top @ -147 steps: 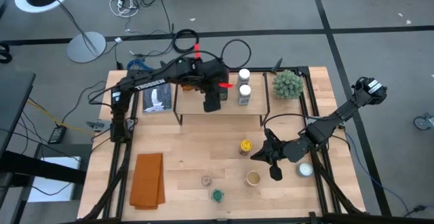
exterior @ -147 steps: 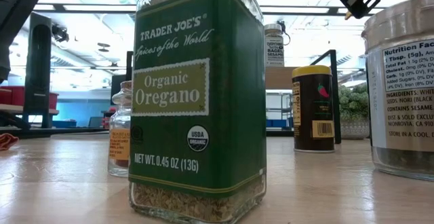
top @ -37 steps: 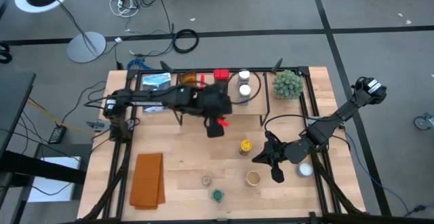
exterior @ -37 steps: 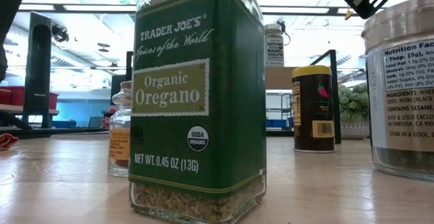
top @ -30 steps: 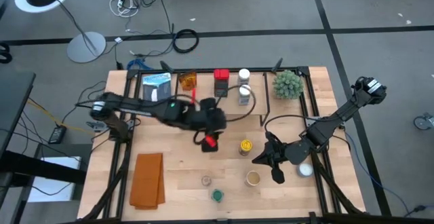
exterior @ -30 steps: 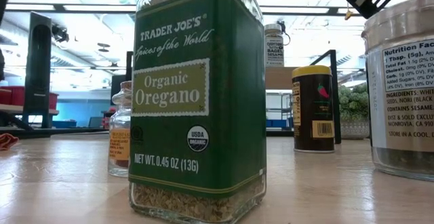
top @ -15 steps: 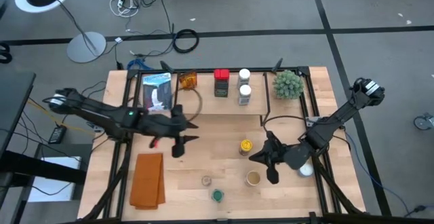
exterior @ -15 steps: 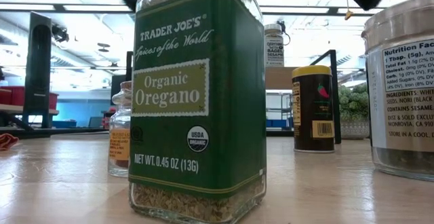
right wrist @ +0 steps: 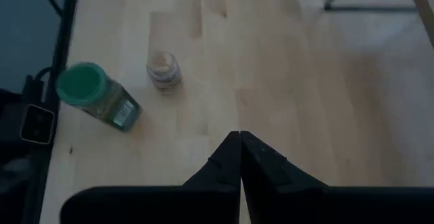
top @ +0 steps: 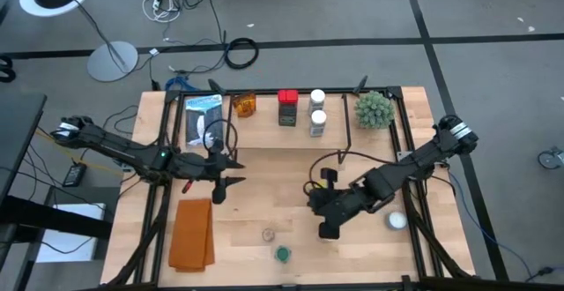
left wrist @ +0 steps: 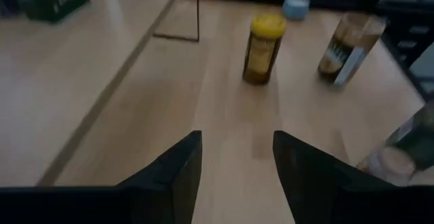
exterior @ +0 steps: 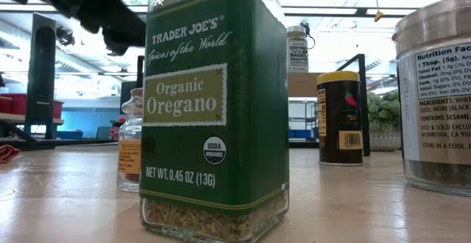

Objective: Shelf spices
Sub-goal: Put the yellow seasoning bottle on the shelf

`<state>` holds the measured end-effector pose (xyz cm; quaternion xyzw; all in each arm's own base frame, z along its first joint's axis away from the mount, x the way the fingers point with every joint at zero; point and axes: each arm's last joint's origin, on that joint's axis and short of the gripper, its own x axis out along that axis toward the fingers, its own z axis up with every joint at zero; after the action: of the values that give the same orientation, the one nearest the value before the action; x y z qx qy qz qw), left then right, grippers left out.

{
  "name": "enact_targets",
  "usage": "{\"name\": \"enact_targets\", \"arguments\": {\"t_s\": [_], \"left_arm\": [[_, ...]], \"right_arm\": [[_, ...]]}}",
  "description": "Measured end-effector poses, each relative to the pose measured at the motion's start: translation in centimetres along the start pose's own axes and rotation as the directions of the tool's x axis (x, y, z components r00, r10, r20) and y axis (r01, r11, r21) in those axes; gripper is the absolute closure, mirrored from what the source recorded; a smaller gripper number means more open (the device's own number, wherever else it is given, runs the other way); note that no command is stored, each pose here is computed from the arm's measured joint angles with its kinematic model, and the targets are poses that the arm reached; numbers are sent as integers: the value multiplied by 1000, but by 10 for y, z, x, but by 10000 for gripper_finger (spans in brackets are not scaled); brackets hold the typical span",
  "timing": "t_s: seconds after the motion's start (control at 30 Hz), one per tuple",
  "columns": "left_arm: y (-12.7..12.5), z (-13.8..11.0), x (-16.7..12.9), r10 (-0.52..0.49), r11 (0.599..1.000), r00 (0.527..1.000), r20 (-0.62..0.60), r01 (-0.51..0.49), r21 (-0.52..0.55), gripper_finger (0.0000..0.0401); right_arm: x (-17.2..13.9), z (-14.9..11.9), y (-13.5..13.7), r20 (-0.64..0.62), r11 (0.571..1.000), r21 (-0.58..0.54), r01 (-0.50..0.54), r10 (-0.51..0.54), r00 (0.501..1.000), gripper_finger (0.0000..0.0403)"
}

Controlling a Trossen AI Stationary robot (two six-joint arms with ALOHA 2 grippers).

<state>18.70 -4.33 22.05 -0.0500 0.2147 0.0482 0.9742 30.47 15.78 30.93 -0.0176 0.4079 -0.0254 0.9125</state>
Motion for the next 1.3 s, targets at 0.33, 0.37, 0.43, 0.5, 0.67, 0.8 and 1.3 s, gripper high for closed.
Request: {"name": "enact_targets", "arguments": {"t_s": [0.33, 0.37, 0.43, 0.5, 0.67, 0.8, 1.3], "left_arm": [[3, -19, 4, 13, 1000, 998, -68, -13, -2, 215], [3, -19, 4, 12, 1000, 998, -66, -12, -3, 215], [3, -19, 4, 13, 1000, 998, -66, -13, -4, 215], [3, -19, 3, 11, 1000, 998, -66, -12, -27, 215], [3, -19, 3, 1, 998, 998, -64, -5, -64, 215], [1, -17, 4, -43, 997, 998, -53, 40, -60, 215], [0, -16, 4, -71, 996, 996, -46, 69, -47, 215]], "right_arm": [[4, 17, -28, -36, 999, 42, 22, -20, 999, 306], [5, 16, -32, -55, 998, 47, 28, -26, 998, 294], [6, 15, -37, -87, 998, 51, 33, -29, 996, 270], [7, 14, -41, -101, 998, 42, 39, -35, 994, 247], [8, 14, -43, -113, 999, -28, 22, -25, 993, 198], [11, 15, -48, -123, 1000, -14, 27, -28, 992, 163], [56, -2, -59, -327, 996, -84, 1, -28, 945, 98]]}}
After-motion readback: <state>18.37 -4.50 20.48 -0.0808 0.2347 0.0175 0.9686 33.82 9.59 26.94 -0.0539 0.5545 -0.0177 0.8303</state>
